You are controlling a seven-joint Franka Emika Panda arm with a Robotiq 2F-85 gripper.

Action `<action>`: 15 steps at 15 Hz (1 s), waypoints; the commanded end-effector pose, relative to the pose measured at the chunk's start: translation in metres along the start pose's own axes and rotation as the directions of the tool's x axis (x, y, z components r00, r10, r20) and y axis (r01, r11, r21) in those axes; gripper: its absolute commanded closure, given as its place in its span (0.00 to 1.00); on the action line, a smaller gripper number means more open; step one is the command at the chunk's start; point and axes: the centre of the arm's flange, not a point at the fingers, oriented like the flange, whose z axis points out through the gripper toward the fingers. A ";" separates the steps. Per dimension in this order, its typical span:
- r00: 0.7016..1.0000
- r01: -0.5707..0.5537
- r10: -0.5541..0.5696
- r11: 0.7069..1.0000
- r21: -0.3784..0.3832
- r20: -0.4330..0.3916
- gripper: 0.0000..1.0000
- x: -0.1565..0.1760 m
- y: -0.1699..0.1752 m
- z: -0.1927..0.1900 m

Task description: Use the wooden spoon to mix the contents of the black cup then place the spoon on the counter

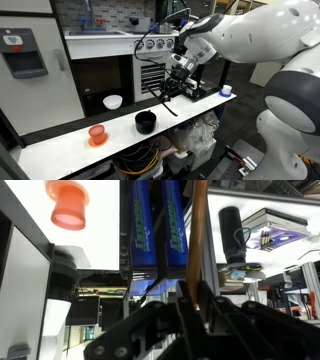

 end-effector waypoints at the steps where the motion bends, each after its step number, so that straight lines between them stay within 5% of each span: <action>1: 0.996 -0.050 0.059 0.991 -0.123 0.068 0.96 -0.012 0.002 -0.018; 8: 0.954 -0.253 0.294 0.885 -0.390 0.049 0.96 -0.074 -0.006 -0.062; 12: 0.916 -0.342 0.398 0.831 -0.439 0.040 0.96 -0.106 -0.023 -0.078; 15: 0.918 -0.330 0.395 0.816 -0.475 0.041 0.96 -0.124 -0.032 -0.086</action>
